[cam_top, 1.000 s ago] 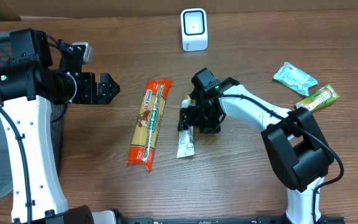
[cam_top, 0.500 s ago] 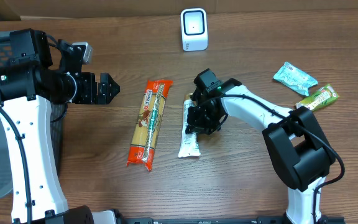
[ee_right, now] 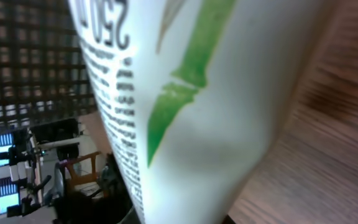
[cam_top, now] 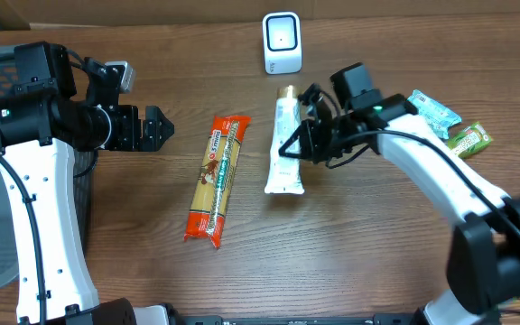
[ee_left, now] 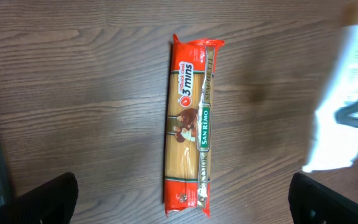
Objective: Scan the item barcode
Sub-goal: 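Raise the white tube upright in front of the white scanner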
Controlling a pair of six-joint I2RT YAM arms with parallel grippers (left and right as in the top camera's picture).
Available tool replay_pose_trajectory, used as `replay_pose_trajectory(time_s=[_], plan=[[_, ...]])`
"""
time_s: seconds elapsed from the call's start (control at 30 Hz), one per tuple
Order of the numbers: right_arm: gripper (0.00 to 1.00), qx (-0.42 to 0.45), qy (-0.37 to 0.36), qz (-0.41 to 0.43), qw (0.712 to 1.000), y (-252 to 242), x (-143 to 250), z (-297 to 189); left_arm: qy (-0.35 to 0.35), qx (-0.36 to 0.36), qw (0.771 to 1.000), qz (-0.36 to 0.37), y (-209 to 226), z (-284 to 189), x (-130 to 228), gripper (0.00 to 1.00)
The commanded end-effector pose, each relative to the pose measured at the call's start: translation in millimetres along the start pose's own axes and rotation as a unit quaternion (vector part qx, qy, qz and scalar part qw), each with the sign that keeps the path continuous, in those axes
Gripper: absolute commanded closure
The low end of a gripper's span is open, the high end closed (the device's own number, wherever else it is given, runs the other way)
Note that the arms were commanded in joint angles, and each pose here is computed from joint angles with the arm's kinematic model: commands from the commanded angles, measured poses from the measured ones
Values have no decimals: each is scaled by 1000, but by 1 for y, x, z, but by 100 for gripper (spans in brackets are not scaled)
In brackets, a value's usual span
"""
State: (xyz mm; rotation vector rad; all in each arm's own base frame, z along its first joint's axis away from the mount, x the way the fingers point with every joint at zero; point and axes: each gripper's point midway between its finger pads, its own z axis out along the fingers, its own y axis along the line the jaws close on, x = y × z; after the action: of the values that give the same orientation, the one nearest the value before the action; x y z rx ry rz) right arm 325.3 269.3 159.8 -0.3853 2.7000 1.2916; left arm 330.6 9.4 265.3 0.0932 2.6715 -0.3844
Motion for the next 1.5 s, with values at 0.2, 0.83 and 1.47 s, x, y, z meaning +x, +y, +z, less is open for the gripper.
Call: replay_pose_trajectory(time_s=[0.2,0.83,1.47], plan=[[96,-58,-46,-83,994,64,1,-46,-6,5,1000,15,-4,-2,-4,0],[96,-115,-114,-213,963,141,26,-112,-6,5,1000,15,-4,-2,-4,0],[97,45,-217,-175,959,102,-38,-128,-6,5,1000,15,-4,-2,-4,0]])
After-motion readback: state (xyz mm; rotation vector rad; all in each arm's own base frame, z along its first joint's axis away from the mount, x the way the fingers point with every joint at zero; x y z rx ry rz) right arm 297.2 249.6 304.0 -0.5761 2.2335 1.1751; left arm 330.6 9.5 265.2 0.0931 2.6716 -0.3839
